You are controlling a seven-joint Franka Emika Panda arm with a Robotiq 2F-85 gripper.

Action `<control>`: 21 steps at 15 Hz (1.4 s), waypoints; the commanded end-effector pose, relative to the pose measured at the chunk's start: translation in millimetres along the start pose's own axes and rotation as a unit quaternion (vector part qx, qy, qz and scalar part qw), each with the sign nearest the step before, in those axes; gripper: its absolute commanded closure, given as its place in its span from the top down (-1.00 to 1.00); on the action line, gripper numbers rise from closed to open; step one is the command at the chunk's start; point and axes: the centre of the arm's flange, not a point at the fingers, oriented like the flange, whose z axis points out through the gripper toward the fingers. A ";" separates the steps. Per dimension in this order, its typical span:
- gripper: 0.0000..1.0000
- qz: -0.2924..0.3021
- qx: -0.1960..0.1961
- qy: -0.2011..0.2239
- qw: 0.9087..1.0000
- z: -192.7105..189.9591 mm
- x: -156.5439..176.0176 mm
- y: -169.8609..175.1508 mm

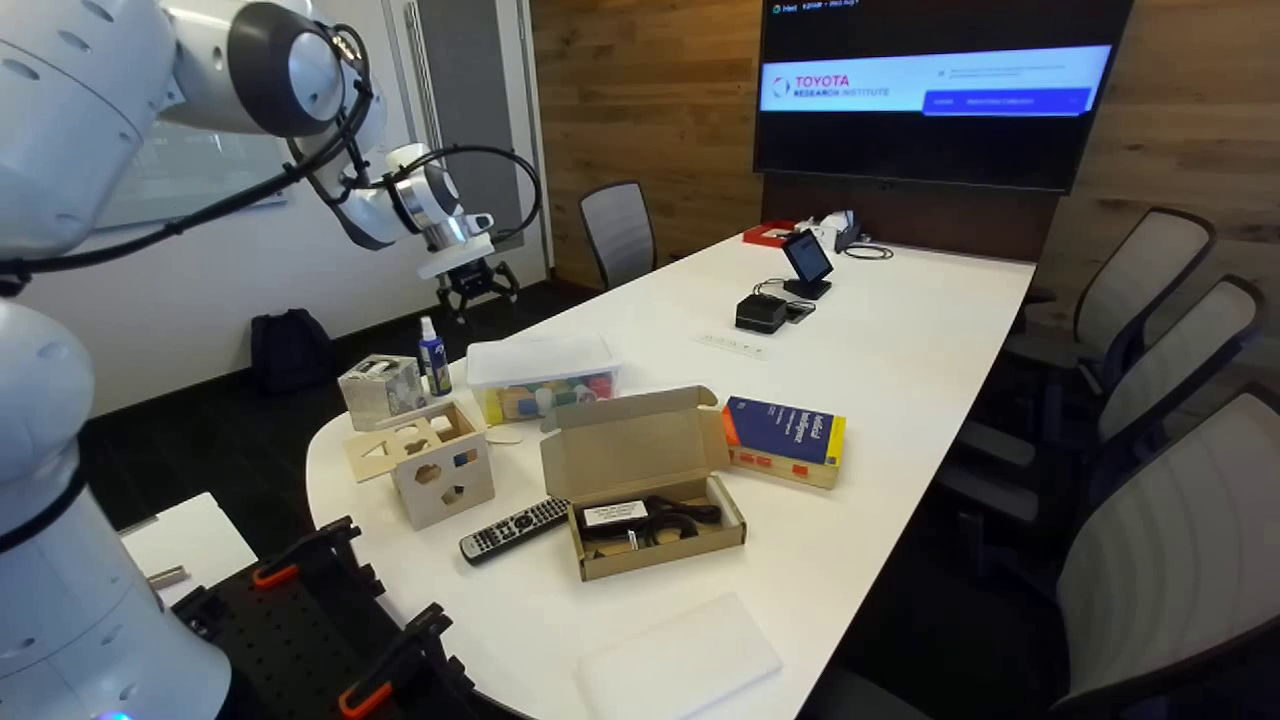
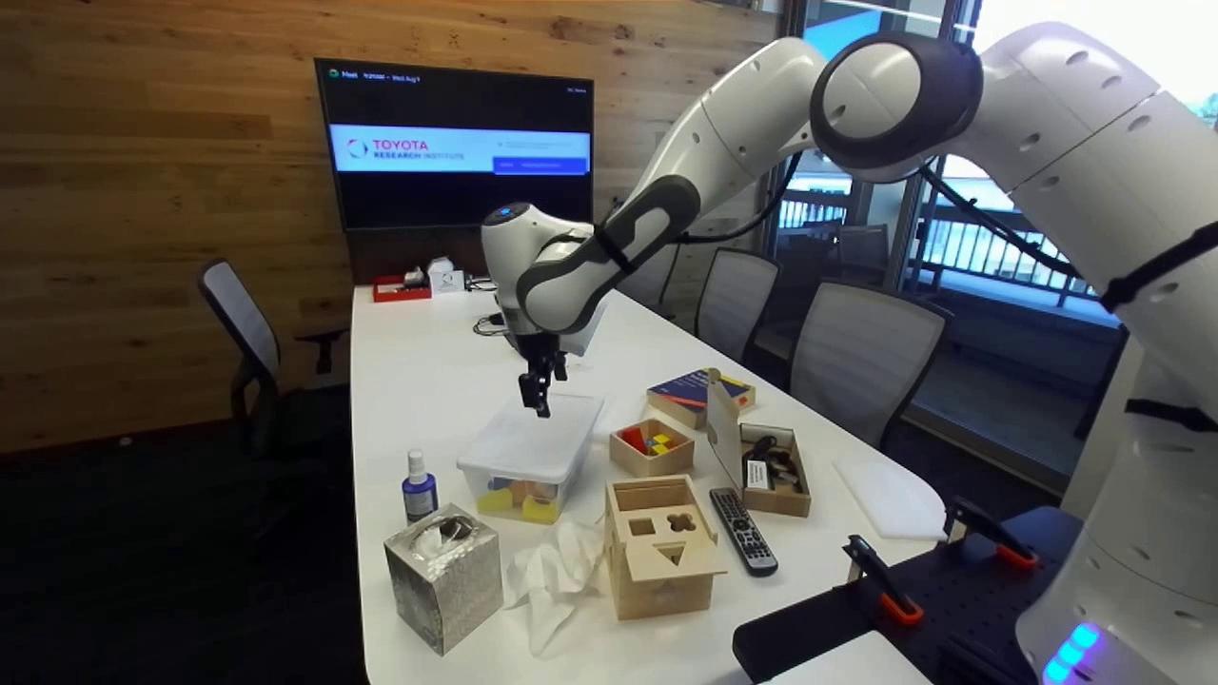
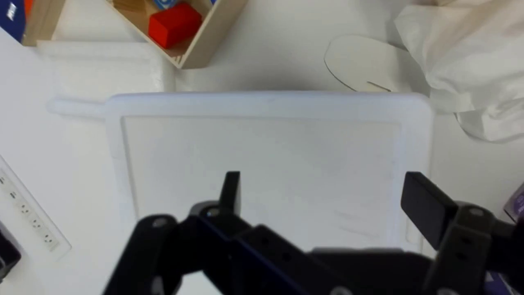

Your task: Remove the white lid from the lunchbox and put it on the table

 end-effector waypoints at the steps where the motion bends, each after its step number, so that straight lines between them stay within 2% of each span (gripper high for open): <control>1: 1.00 -0.025 0.025 0.010 0.999 24.8 30.9 -2.1; 5: 1.00 -0.053 0.067 0.013 0.996 54.6 40.2 -7.1; 9: 1.00 -0.088 0.100 0.023 0.991 67.7 50.3 -15.5; 17: 1.00 -0.092 0.070 0.007 0.993 76.7 67.3 -53.8; 21: 1.00 -0.068 0.034 0.002 0.997 83.7 76.2 -73.0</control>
